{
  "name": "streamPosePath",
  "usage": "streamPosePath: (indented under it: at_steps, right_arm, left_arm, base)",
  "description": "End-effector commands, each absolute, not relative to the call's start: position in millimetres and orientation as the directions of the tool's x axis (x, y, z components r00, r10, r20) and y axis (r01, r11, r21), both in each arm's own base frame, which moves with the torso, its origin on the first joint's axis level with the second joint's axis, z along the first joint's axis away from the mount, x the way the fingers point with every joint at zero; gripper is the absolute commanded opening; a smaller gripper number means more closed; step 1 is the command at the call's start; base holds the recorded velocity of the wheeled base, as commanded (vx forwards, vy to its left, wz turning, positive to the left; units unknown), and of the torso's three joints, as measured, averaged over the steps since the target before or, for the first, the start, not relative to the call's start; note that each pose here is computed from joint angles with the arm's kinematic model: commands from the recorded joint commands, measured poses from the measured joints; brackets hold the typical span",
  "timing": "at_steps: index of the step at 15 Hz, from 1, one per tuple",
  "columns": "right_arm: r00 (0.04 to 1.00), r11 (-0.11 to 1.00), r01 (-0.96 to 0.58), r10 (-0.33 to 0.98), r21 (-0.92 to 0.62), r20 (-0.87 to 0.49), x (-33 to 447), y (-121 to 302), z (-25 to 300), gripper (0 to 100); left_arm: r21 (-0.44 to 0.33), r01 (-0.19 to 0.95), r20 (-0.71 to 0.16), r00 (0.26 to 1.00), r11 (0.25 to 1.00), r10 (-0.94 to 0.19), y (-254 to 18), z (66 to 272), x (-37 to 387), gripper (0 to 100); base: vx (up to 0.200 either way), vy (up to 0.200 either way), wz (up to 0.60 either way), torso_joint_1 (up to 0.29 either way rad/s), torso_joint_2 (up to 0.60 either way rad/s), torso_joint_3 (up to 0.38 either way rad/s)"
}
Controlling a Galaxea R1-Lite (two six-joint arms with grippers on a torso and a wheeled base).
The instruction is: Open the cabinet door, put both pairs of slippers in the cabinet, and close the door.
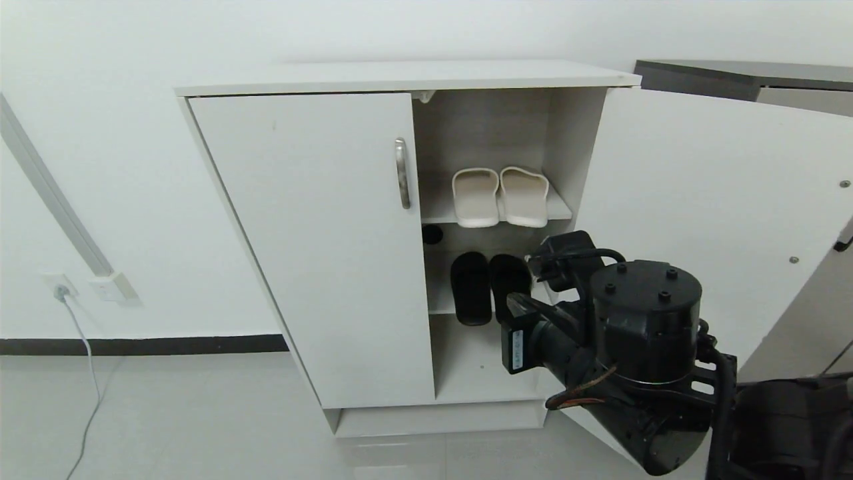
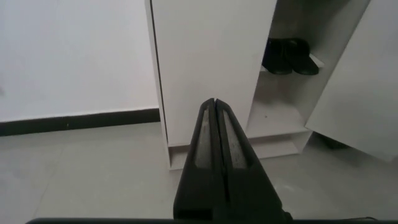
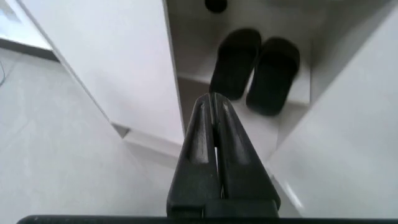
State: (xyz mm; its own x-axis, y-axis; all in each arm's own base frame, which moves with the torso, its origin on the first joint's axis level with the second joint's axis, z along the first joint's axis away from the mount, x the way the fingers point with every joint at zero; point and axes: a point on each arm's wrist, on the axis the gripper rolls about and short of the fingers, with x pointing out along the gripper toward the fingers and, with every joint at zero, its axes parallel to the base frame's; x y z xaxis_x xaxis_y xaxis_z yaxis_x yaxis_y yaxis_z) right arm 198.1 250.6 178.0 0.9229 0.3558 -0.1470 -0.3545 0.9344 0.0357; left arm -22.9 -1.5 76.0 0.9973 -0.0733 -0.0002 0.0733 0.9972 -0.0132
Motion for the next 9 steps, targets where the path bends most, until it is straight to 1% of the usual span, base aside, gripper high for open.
streamPosePath:
  at_steps: [1,3,6,9]
  right_arm:
    - [0.922,0.934,-0.357,0.358,0.035,-0.149,200,249,174,0]
    - [0.926,0.936,-0.351,0.353,0.038,-0.133,202,246,174,0]
    - [0.926,0.937,-0.347,0.347,0.023,-0.147,202,244,169,0]
    - [0.925,0.937,-0.348,0.345,0.007,-0.161,201,243,165,0]
  left_arm:
    - [-0.014,0.074,0.002,0.997,0.997,-0.074,-2,76,-23,0]
    - [-0.014,0.074,0.000,0.997,0.997,-0.074,-2,76,-23,0]
    - [-0.014,0.072,0.002,0.997,0.997,-0.072,-2,76,-23,0]
    - [-0.014,0.074,0.000,0.997,0.997,-0.074,-2,76,-23,0]
  base:
    - [-0.200,0.000,0.00,0.012,0.00,0.007]
    - [-0.200,0.000,0.00,0.000,0.00,-0.002]
    - [-0.200,0.000,0.00,-0.002,0.01,0.002]
    - [0.000,0.000,0.00,0.000,0.00,0.000]
